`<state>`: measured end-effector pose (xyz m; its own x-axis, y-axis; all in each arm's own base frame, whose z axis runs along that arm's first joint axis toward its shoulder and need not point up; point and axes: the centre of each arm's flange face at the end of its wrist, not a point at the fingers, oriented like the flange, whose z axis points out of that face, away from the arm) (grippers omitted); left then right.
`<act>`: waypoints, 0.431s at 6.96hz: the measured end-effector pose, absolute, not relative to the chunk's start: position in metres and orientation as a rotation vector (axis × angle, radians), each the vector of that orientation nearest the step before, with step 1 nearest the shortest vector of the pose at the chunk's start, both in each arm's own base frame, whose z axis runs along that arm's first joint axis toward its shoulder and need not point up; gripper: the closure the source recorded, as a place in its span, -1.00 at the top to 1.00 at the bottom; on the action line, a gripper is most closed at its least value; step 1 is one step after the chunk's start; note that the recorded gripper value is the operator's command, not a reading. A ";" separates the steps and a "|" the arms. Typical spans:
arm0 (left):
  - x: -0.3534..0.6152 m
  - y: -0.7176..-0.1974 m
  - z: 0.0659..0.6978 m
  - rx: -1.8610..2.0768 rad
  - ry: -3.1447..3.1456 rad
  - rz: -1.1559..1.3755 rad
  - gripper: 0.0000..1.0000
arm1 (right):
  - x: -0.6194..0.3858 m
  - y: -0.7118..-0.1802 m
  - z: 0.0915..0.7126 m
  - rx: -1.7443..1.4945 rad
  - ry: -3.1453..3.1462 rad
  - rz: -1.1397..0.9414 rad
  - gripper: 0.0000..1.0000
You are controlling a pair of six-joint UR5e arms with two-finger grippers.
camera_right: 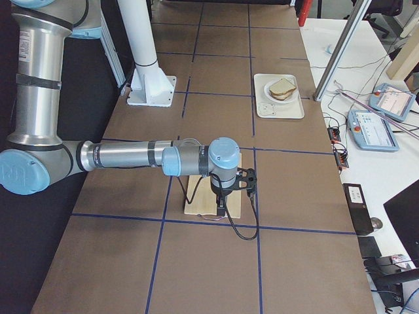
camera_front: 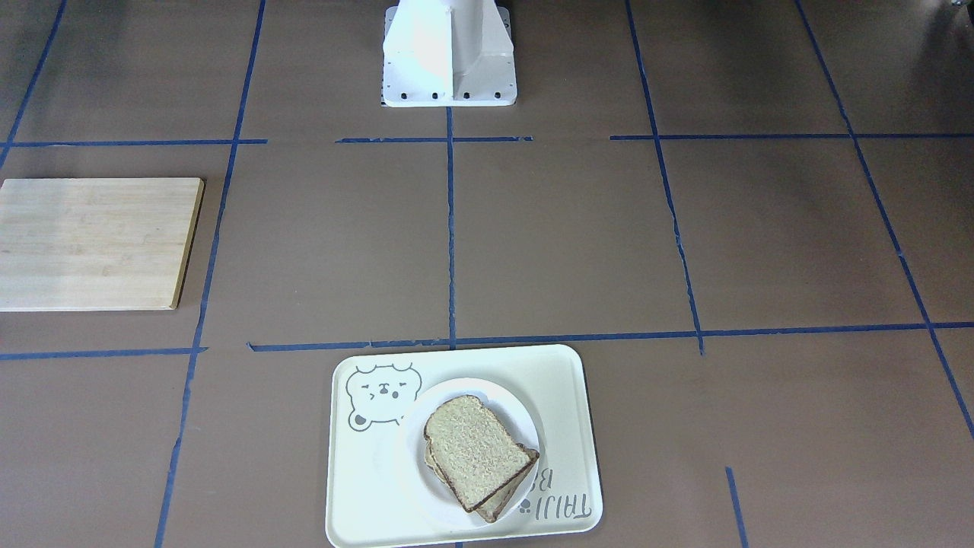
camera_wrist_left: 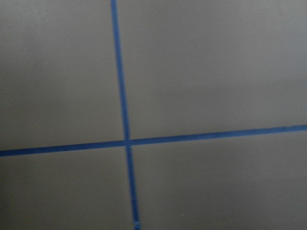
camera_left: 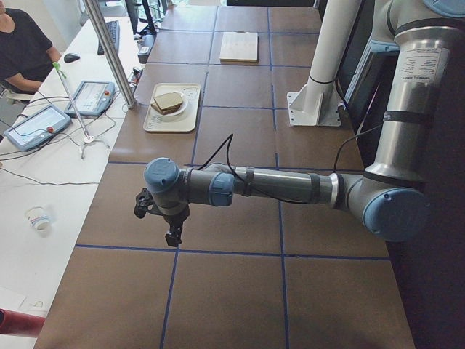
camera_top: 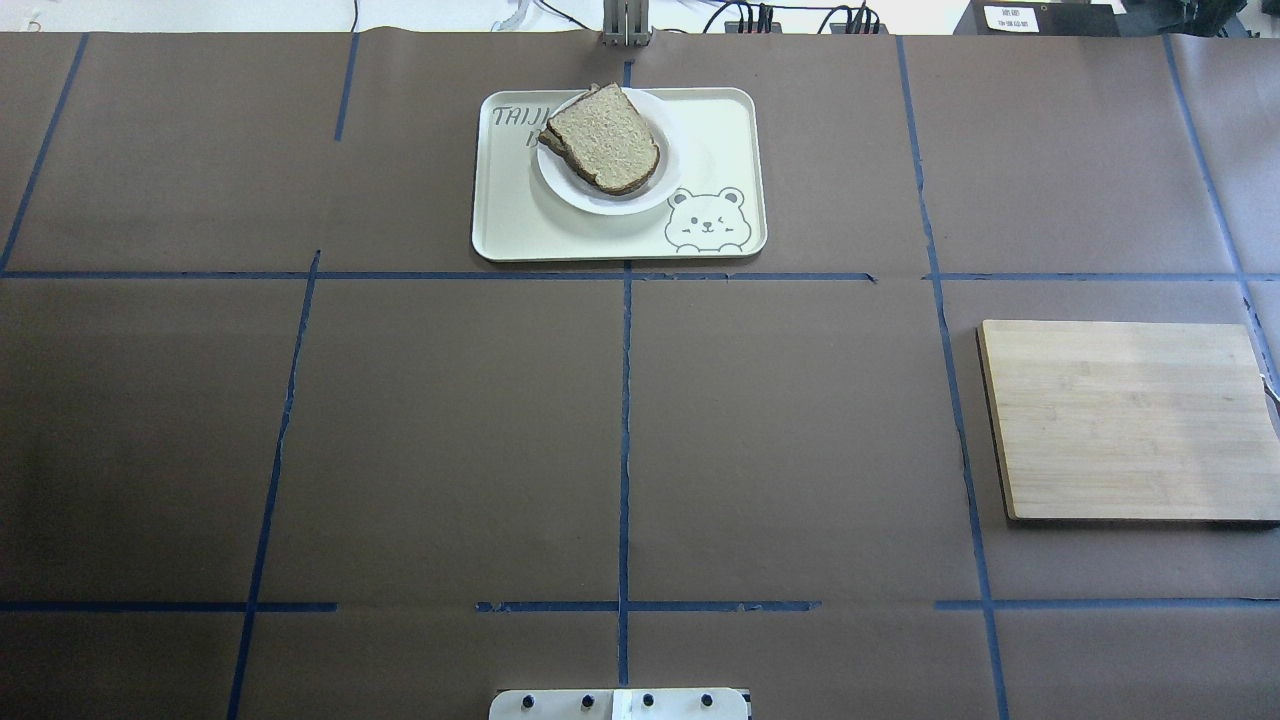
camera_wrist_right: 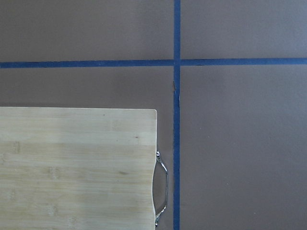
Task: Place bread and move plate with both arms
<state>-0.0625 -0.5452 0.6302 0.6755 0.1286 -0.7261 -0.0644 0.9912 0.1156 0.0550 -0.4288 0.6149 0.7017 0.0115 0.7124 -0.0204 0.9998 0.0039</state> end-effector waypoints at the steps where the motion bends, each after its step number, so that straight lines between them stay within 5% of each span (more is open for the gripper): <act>1: -0.074 -0.536 0.646 0.076 0.829 0.105 1.00 | 0.058 -0.427 0.616 0.002 -0.798 0.022 1.00; 3: -0.079 -0.512 0.663 0.056 0.834 0.089 1.00 | 0.058 -0.426 0.616 -0.003 -0.814 0.027 1.00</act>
<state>-0.0790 -0.5115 0.6632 0.6684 0.1009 -0.7369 -0.0573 0.9948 0.0843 0.0584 -0.4264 0.6157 0.6864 0.0251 0.7268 -0.0232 0.9997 -0.0127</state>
